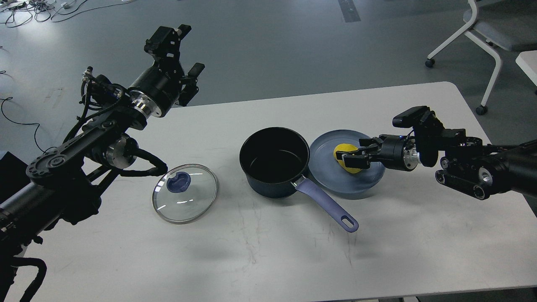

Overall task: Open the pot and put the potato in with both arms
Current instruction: 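Reach the right gripper to the yellow potato and grasp it, then lift the potato and carry it over the open saucepan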

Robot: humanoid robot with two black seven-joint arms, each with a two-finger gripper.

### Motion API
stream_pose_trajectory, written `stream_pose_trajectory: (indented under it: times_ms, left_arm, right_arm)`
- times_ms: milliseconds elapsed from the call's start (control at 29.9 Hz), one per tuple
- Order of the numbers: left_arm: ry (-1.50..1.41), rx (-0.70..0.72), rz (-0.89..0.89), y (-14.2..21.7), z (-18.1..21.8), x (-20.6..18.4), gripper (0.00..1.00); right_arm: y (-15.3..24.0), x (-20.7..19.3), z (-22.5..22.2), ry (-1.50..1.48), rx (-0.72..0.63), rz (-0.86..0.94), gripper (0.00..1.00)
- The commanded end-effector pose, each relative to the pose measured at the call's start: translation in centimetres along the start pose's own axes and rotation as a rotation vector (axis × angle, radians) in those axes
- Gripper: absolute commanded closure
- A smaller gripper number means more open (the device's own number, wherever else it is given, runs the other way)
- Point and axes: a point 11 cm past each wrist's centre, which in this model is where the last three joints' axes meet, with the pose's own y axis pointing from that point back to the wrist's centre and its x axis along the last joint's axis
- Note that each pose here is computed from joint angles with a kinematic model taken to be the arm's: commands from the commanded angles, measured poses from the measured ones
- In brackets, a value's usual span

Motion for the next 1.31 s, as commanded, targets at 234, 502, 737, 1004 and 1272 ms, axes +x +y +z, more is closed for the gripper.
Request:
stream_pose_trajectory:
  times_ms: [234,502,737,1004,1272]
  left_arm:
    - [0.005,-0.016,0.006,-0.1,0.4,0.1,0.02]
    - [0.006,-0.015,0.009,0.0,0.4,0.2,0.02]
    - [0.001,-0.023,0.015,0.2,0.4,0.5,0.02]
    - [-0.003,-0.021,0.014,0.2,0.4,0.6,0.02]
    - [-0.005,-0.015,0.015,0.2,0.2,0.5,0.02]
  right_arm:
    - [-0.6,-0.4,-0.3,0.043,0.002,-0.031,0.11]
    - [-1.9,-0.8,-0.9,0.097,0.0,-0.033,0.18]
    - [-2.7,-0.8,-1.7,0.109,0.013,-0.038,0.28]
    - [-2.8,1.0,-1.9,0.13,0.017,-0.011,0.47]
    - [-2.1,5.8,-1.7,0.205,0.006,0.079,0.47]
